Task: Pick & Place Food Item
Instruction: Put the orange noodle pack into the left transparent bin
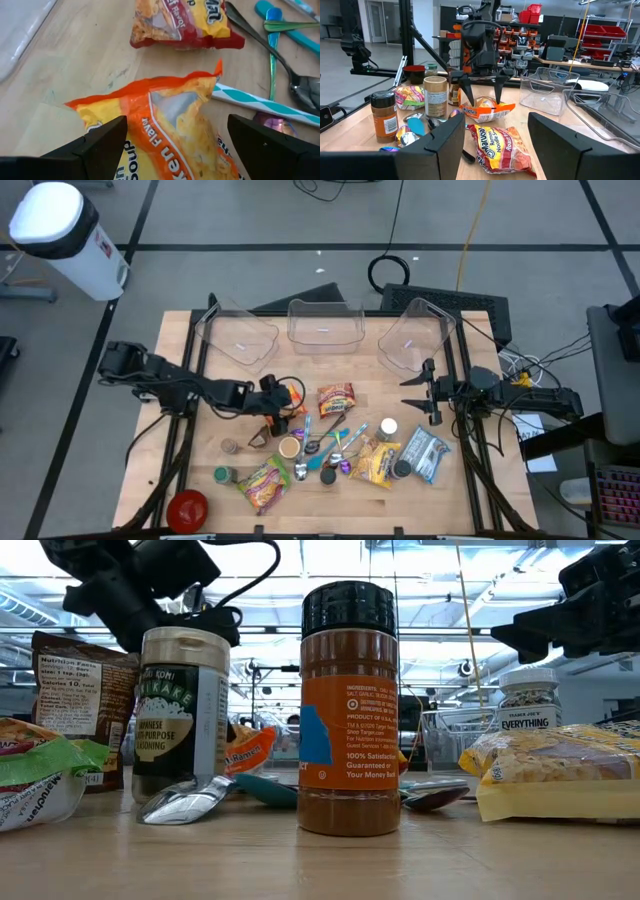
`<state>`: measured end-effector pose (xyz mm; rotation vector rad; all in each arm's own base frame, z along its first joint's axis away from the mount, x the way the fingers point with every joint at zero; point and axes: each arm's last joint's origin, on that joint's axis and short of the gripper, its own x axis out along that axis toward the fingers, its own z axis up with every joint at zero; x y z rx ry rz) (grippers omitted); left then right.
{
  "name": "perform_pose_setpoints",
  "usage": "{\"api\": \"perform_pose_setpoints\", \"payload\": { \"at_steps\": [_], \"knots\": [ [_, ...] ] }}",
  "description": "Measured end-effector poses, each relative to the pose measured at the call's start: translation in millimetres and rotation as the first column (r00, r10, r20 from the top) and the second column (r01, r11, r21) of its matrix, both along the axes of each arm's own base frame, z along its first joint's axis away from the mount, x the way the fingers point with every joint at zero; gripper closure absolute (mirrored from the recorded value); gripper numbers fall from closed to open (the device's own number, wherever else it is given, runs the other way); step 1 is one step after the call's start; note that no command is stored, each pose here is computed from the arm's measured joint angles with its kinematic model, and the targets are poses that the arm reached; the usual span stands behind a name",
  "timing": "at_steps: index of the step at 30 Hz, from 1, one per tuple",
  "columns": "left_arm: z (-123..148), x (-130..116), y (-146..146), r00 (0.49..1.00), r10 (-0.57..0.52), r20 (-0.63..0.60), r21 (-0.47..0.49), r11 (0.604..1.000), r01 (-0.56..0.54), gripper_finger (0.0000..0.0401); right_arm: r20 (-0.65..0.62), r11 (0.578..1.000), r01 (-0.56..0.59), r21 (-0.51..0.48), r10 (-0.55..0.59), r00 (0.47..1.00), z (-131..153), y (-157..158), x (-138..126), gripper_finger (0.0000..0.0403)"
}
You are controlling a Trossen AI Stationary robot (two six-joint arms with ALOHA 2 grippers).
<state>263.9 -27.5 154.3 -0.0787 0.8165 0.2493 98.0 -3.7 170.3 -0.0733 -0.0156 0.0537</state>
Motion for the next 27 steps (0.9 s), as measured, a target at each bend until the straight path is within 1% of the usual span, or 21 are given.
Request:
{"api": "perform_pose_setpoints", "payload": {
  "at_steps": [2, 5, 16, 20, 23, 25, 27],
  "knots": [
    [0, 0, 0, 1.0, -0.001, 0.0, 0.001, 1.0, 0.001, 0.0061, 0.0, 1.0, 0.0, 0.0, 0.0, 1.0, 0, 0, 0, 0.0193],
    [0, 0, 0, 1.0, 0.0, 0.0, 0.0, 1.0, 0.0, 0.0095, 0.0, 1.0, 0.0, 0.0, 0.0, 1.0, 0, 0, 0, 0.0193],
    [1, 0, 0, 1.0, 0.015, 0.006, -0.015, 1.0, -0.015, 0.0284, 0.0, 1.0, 0.0, 0.0, 0.0, 1.0, 0, 0, 0, 0.0193],
    [2, 0, 2, 1.0, 0.006, 0.007, -0.004, 1.0, -0.006, 0.0342, 0.0, 1.0, 0.0, 0.0, 0.0, 1.0, 0, 0, 0, 0.0193],
    [12, -3, 5, 1.0, -0.006, 0.029, 0.001, 1.0, 0.006, 0.0382, 0.0, 1.0, 0.0, 0.0, 0.0, 1.0, 0, 0, 0, 0.0193],
    [24, -5, 8, 0.999, -0.007, 0.038, 0.01, 1.0, 0.006, 0.0395, 0.0, 1.0, 0.0, 0.0, 0.0, 1.0, 0, 0, 0, 0.0193],
    [40, -8, 12, 0.999, 0.009, 0.051, 0.017, 1.0, -0.01, 0.0391, 0.0, 1.0, 0.0, 0.0, 0.0, 1.0, 0, 0, 0, 0.0193]
  ]
}}
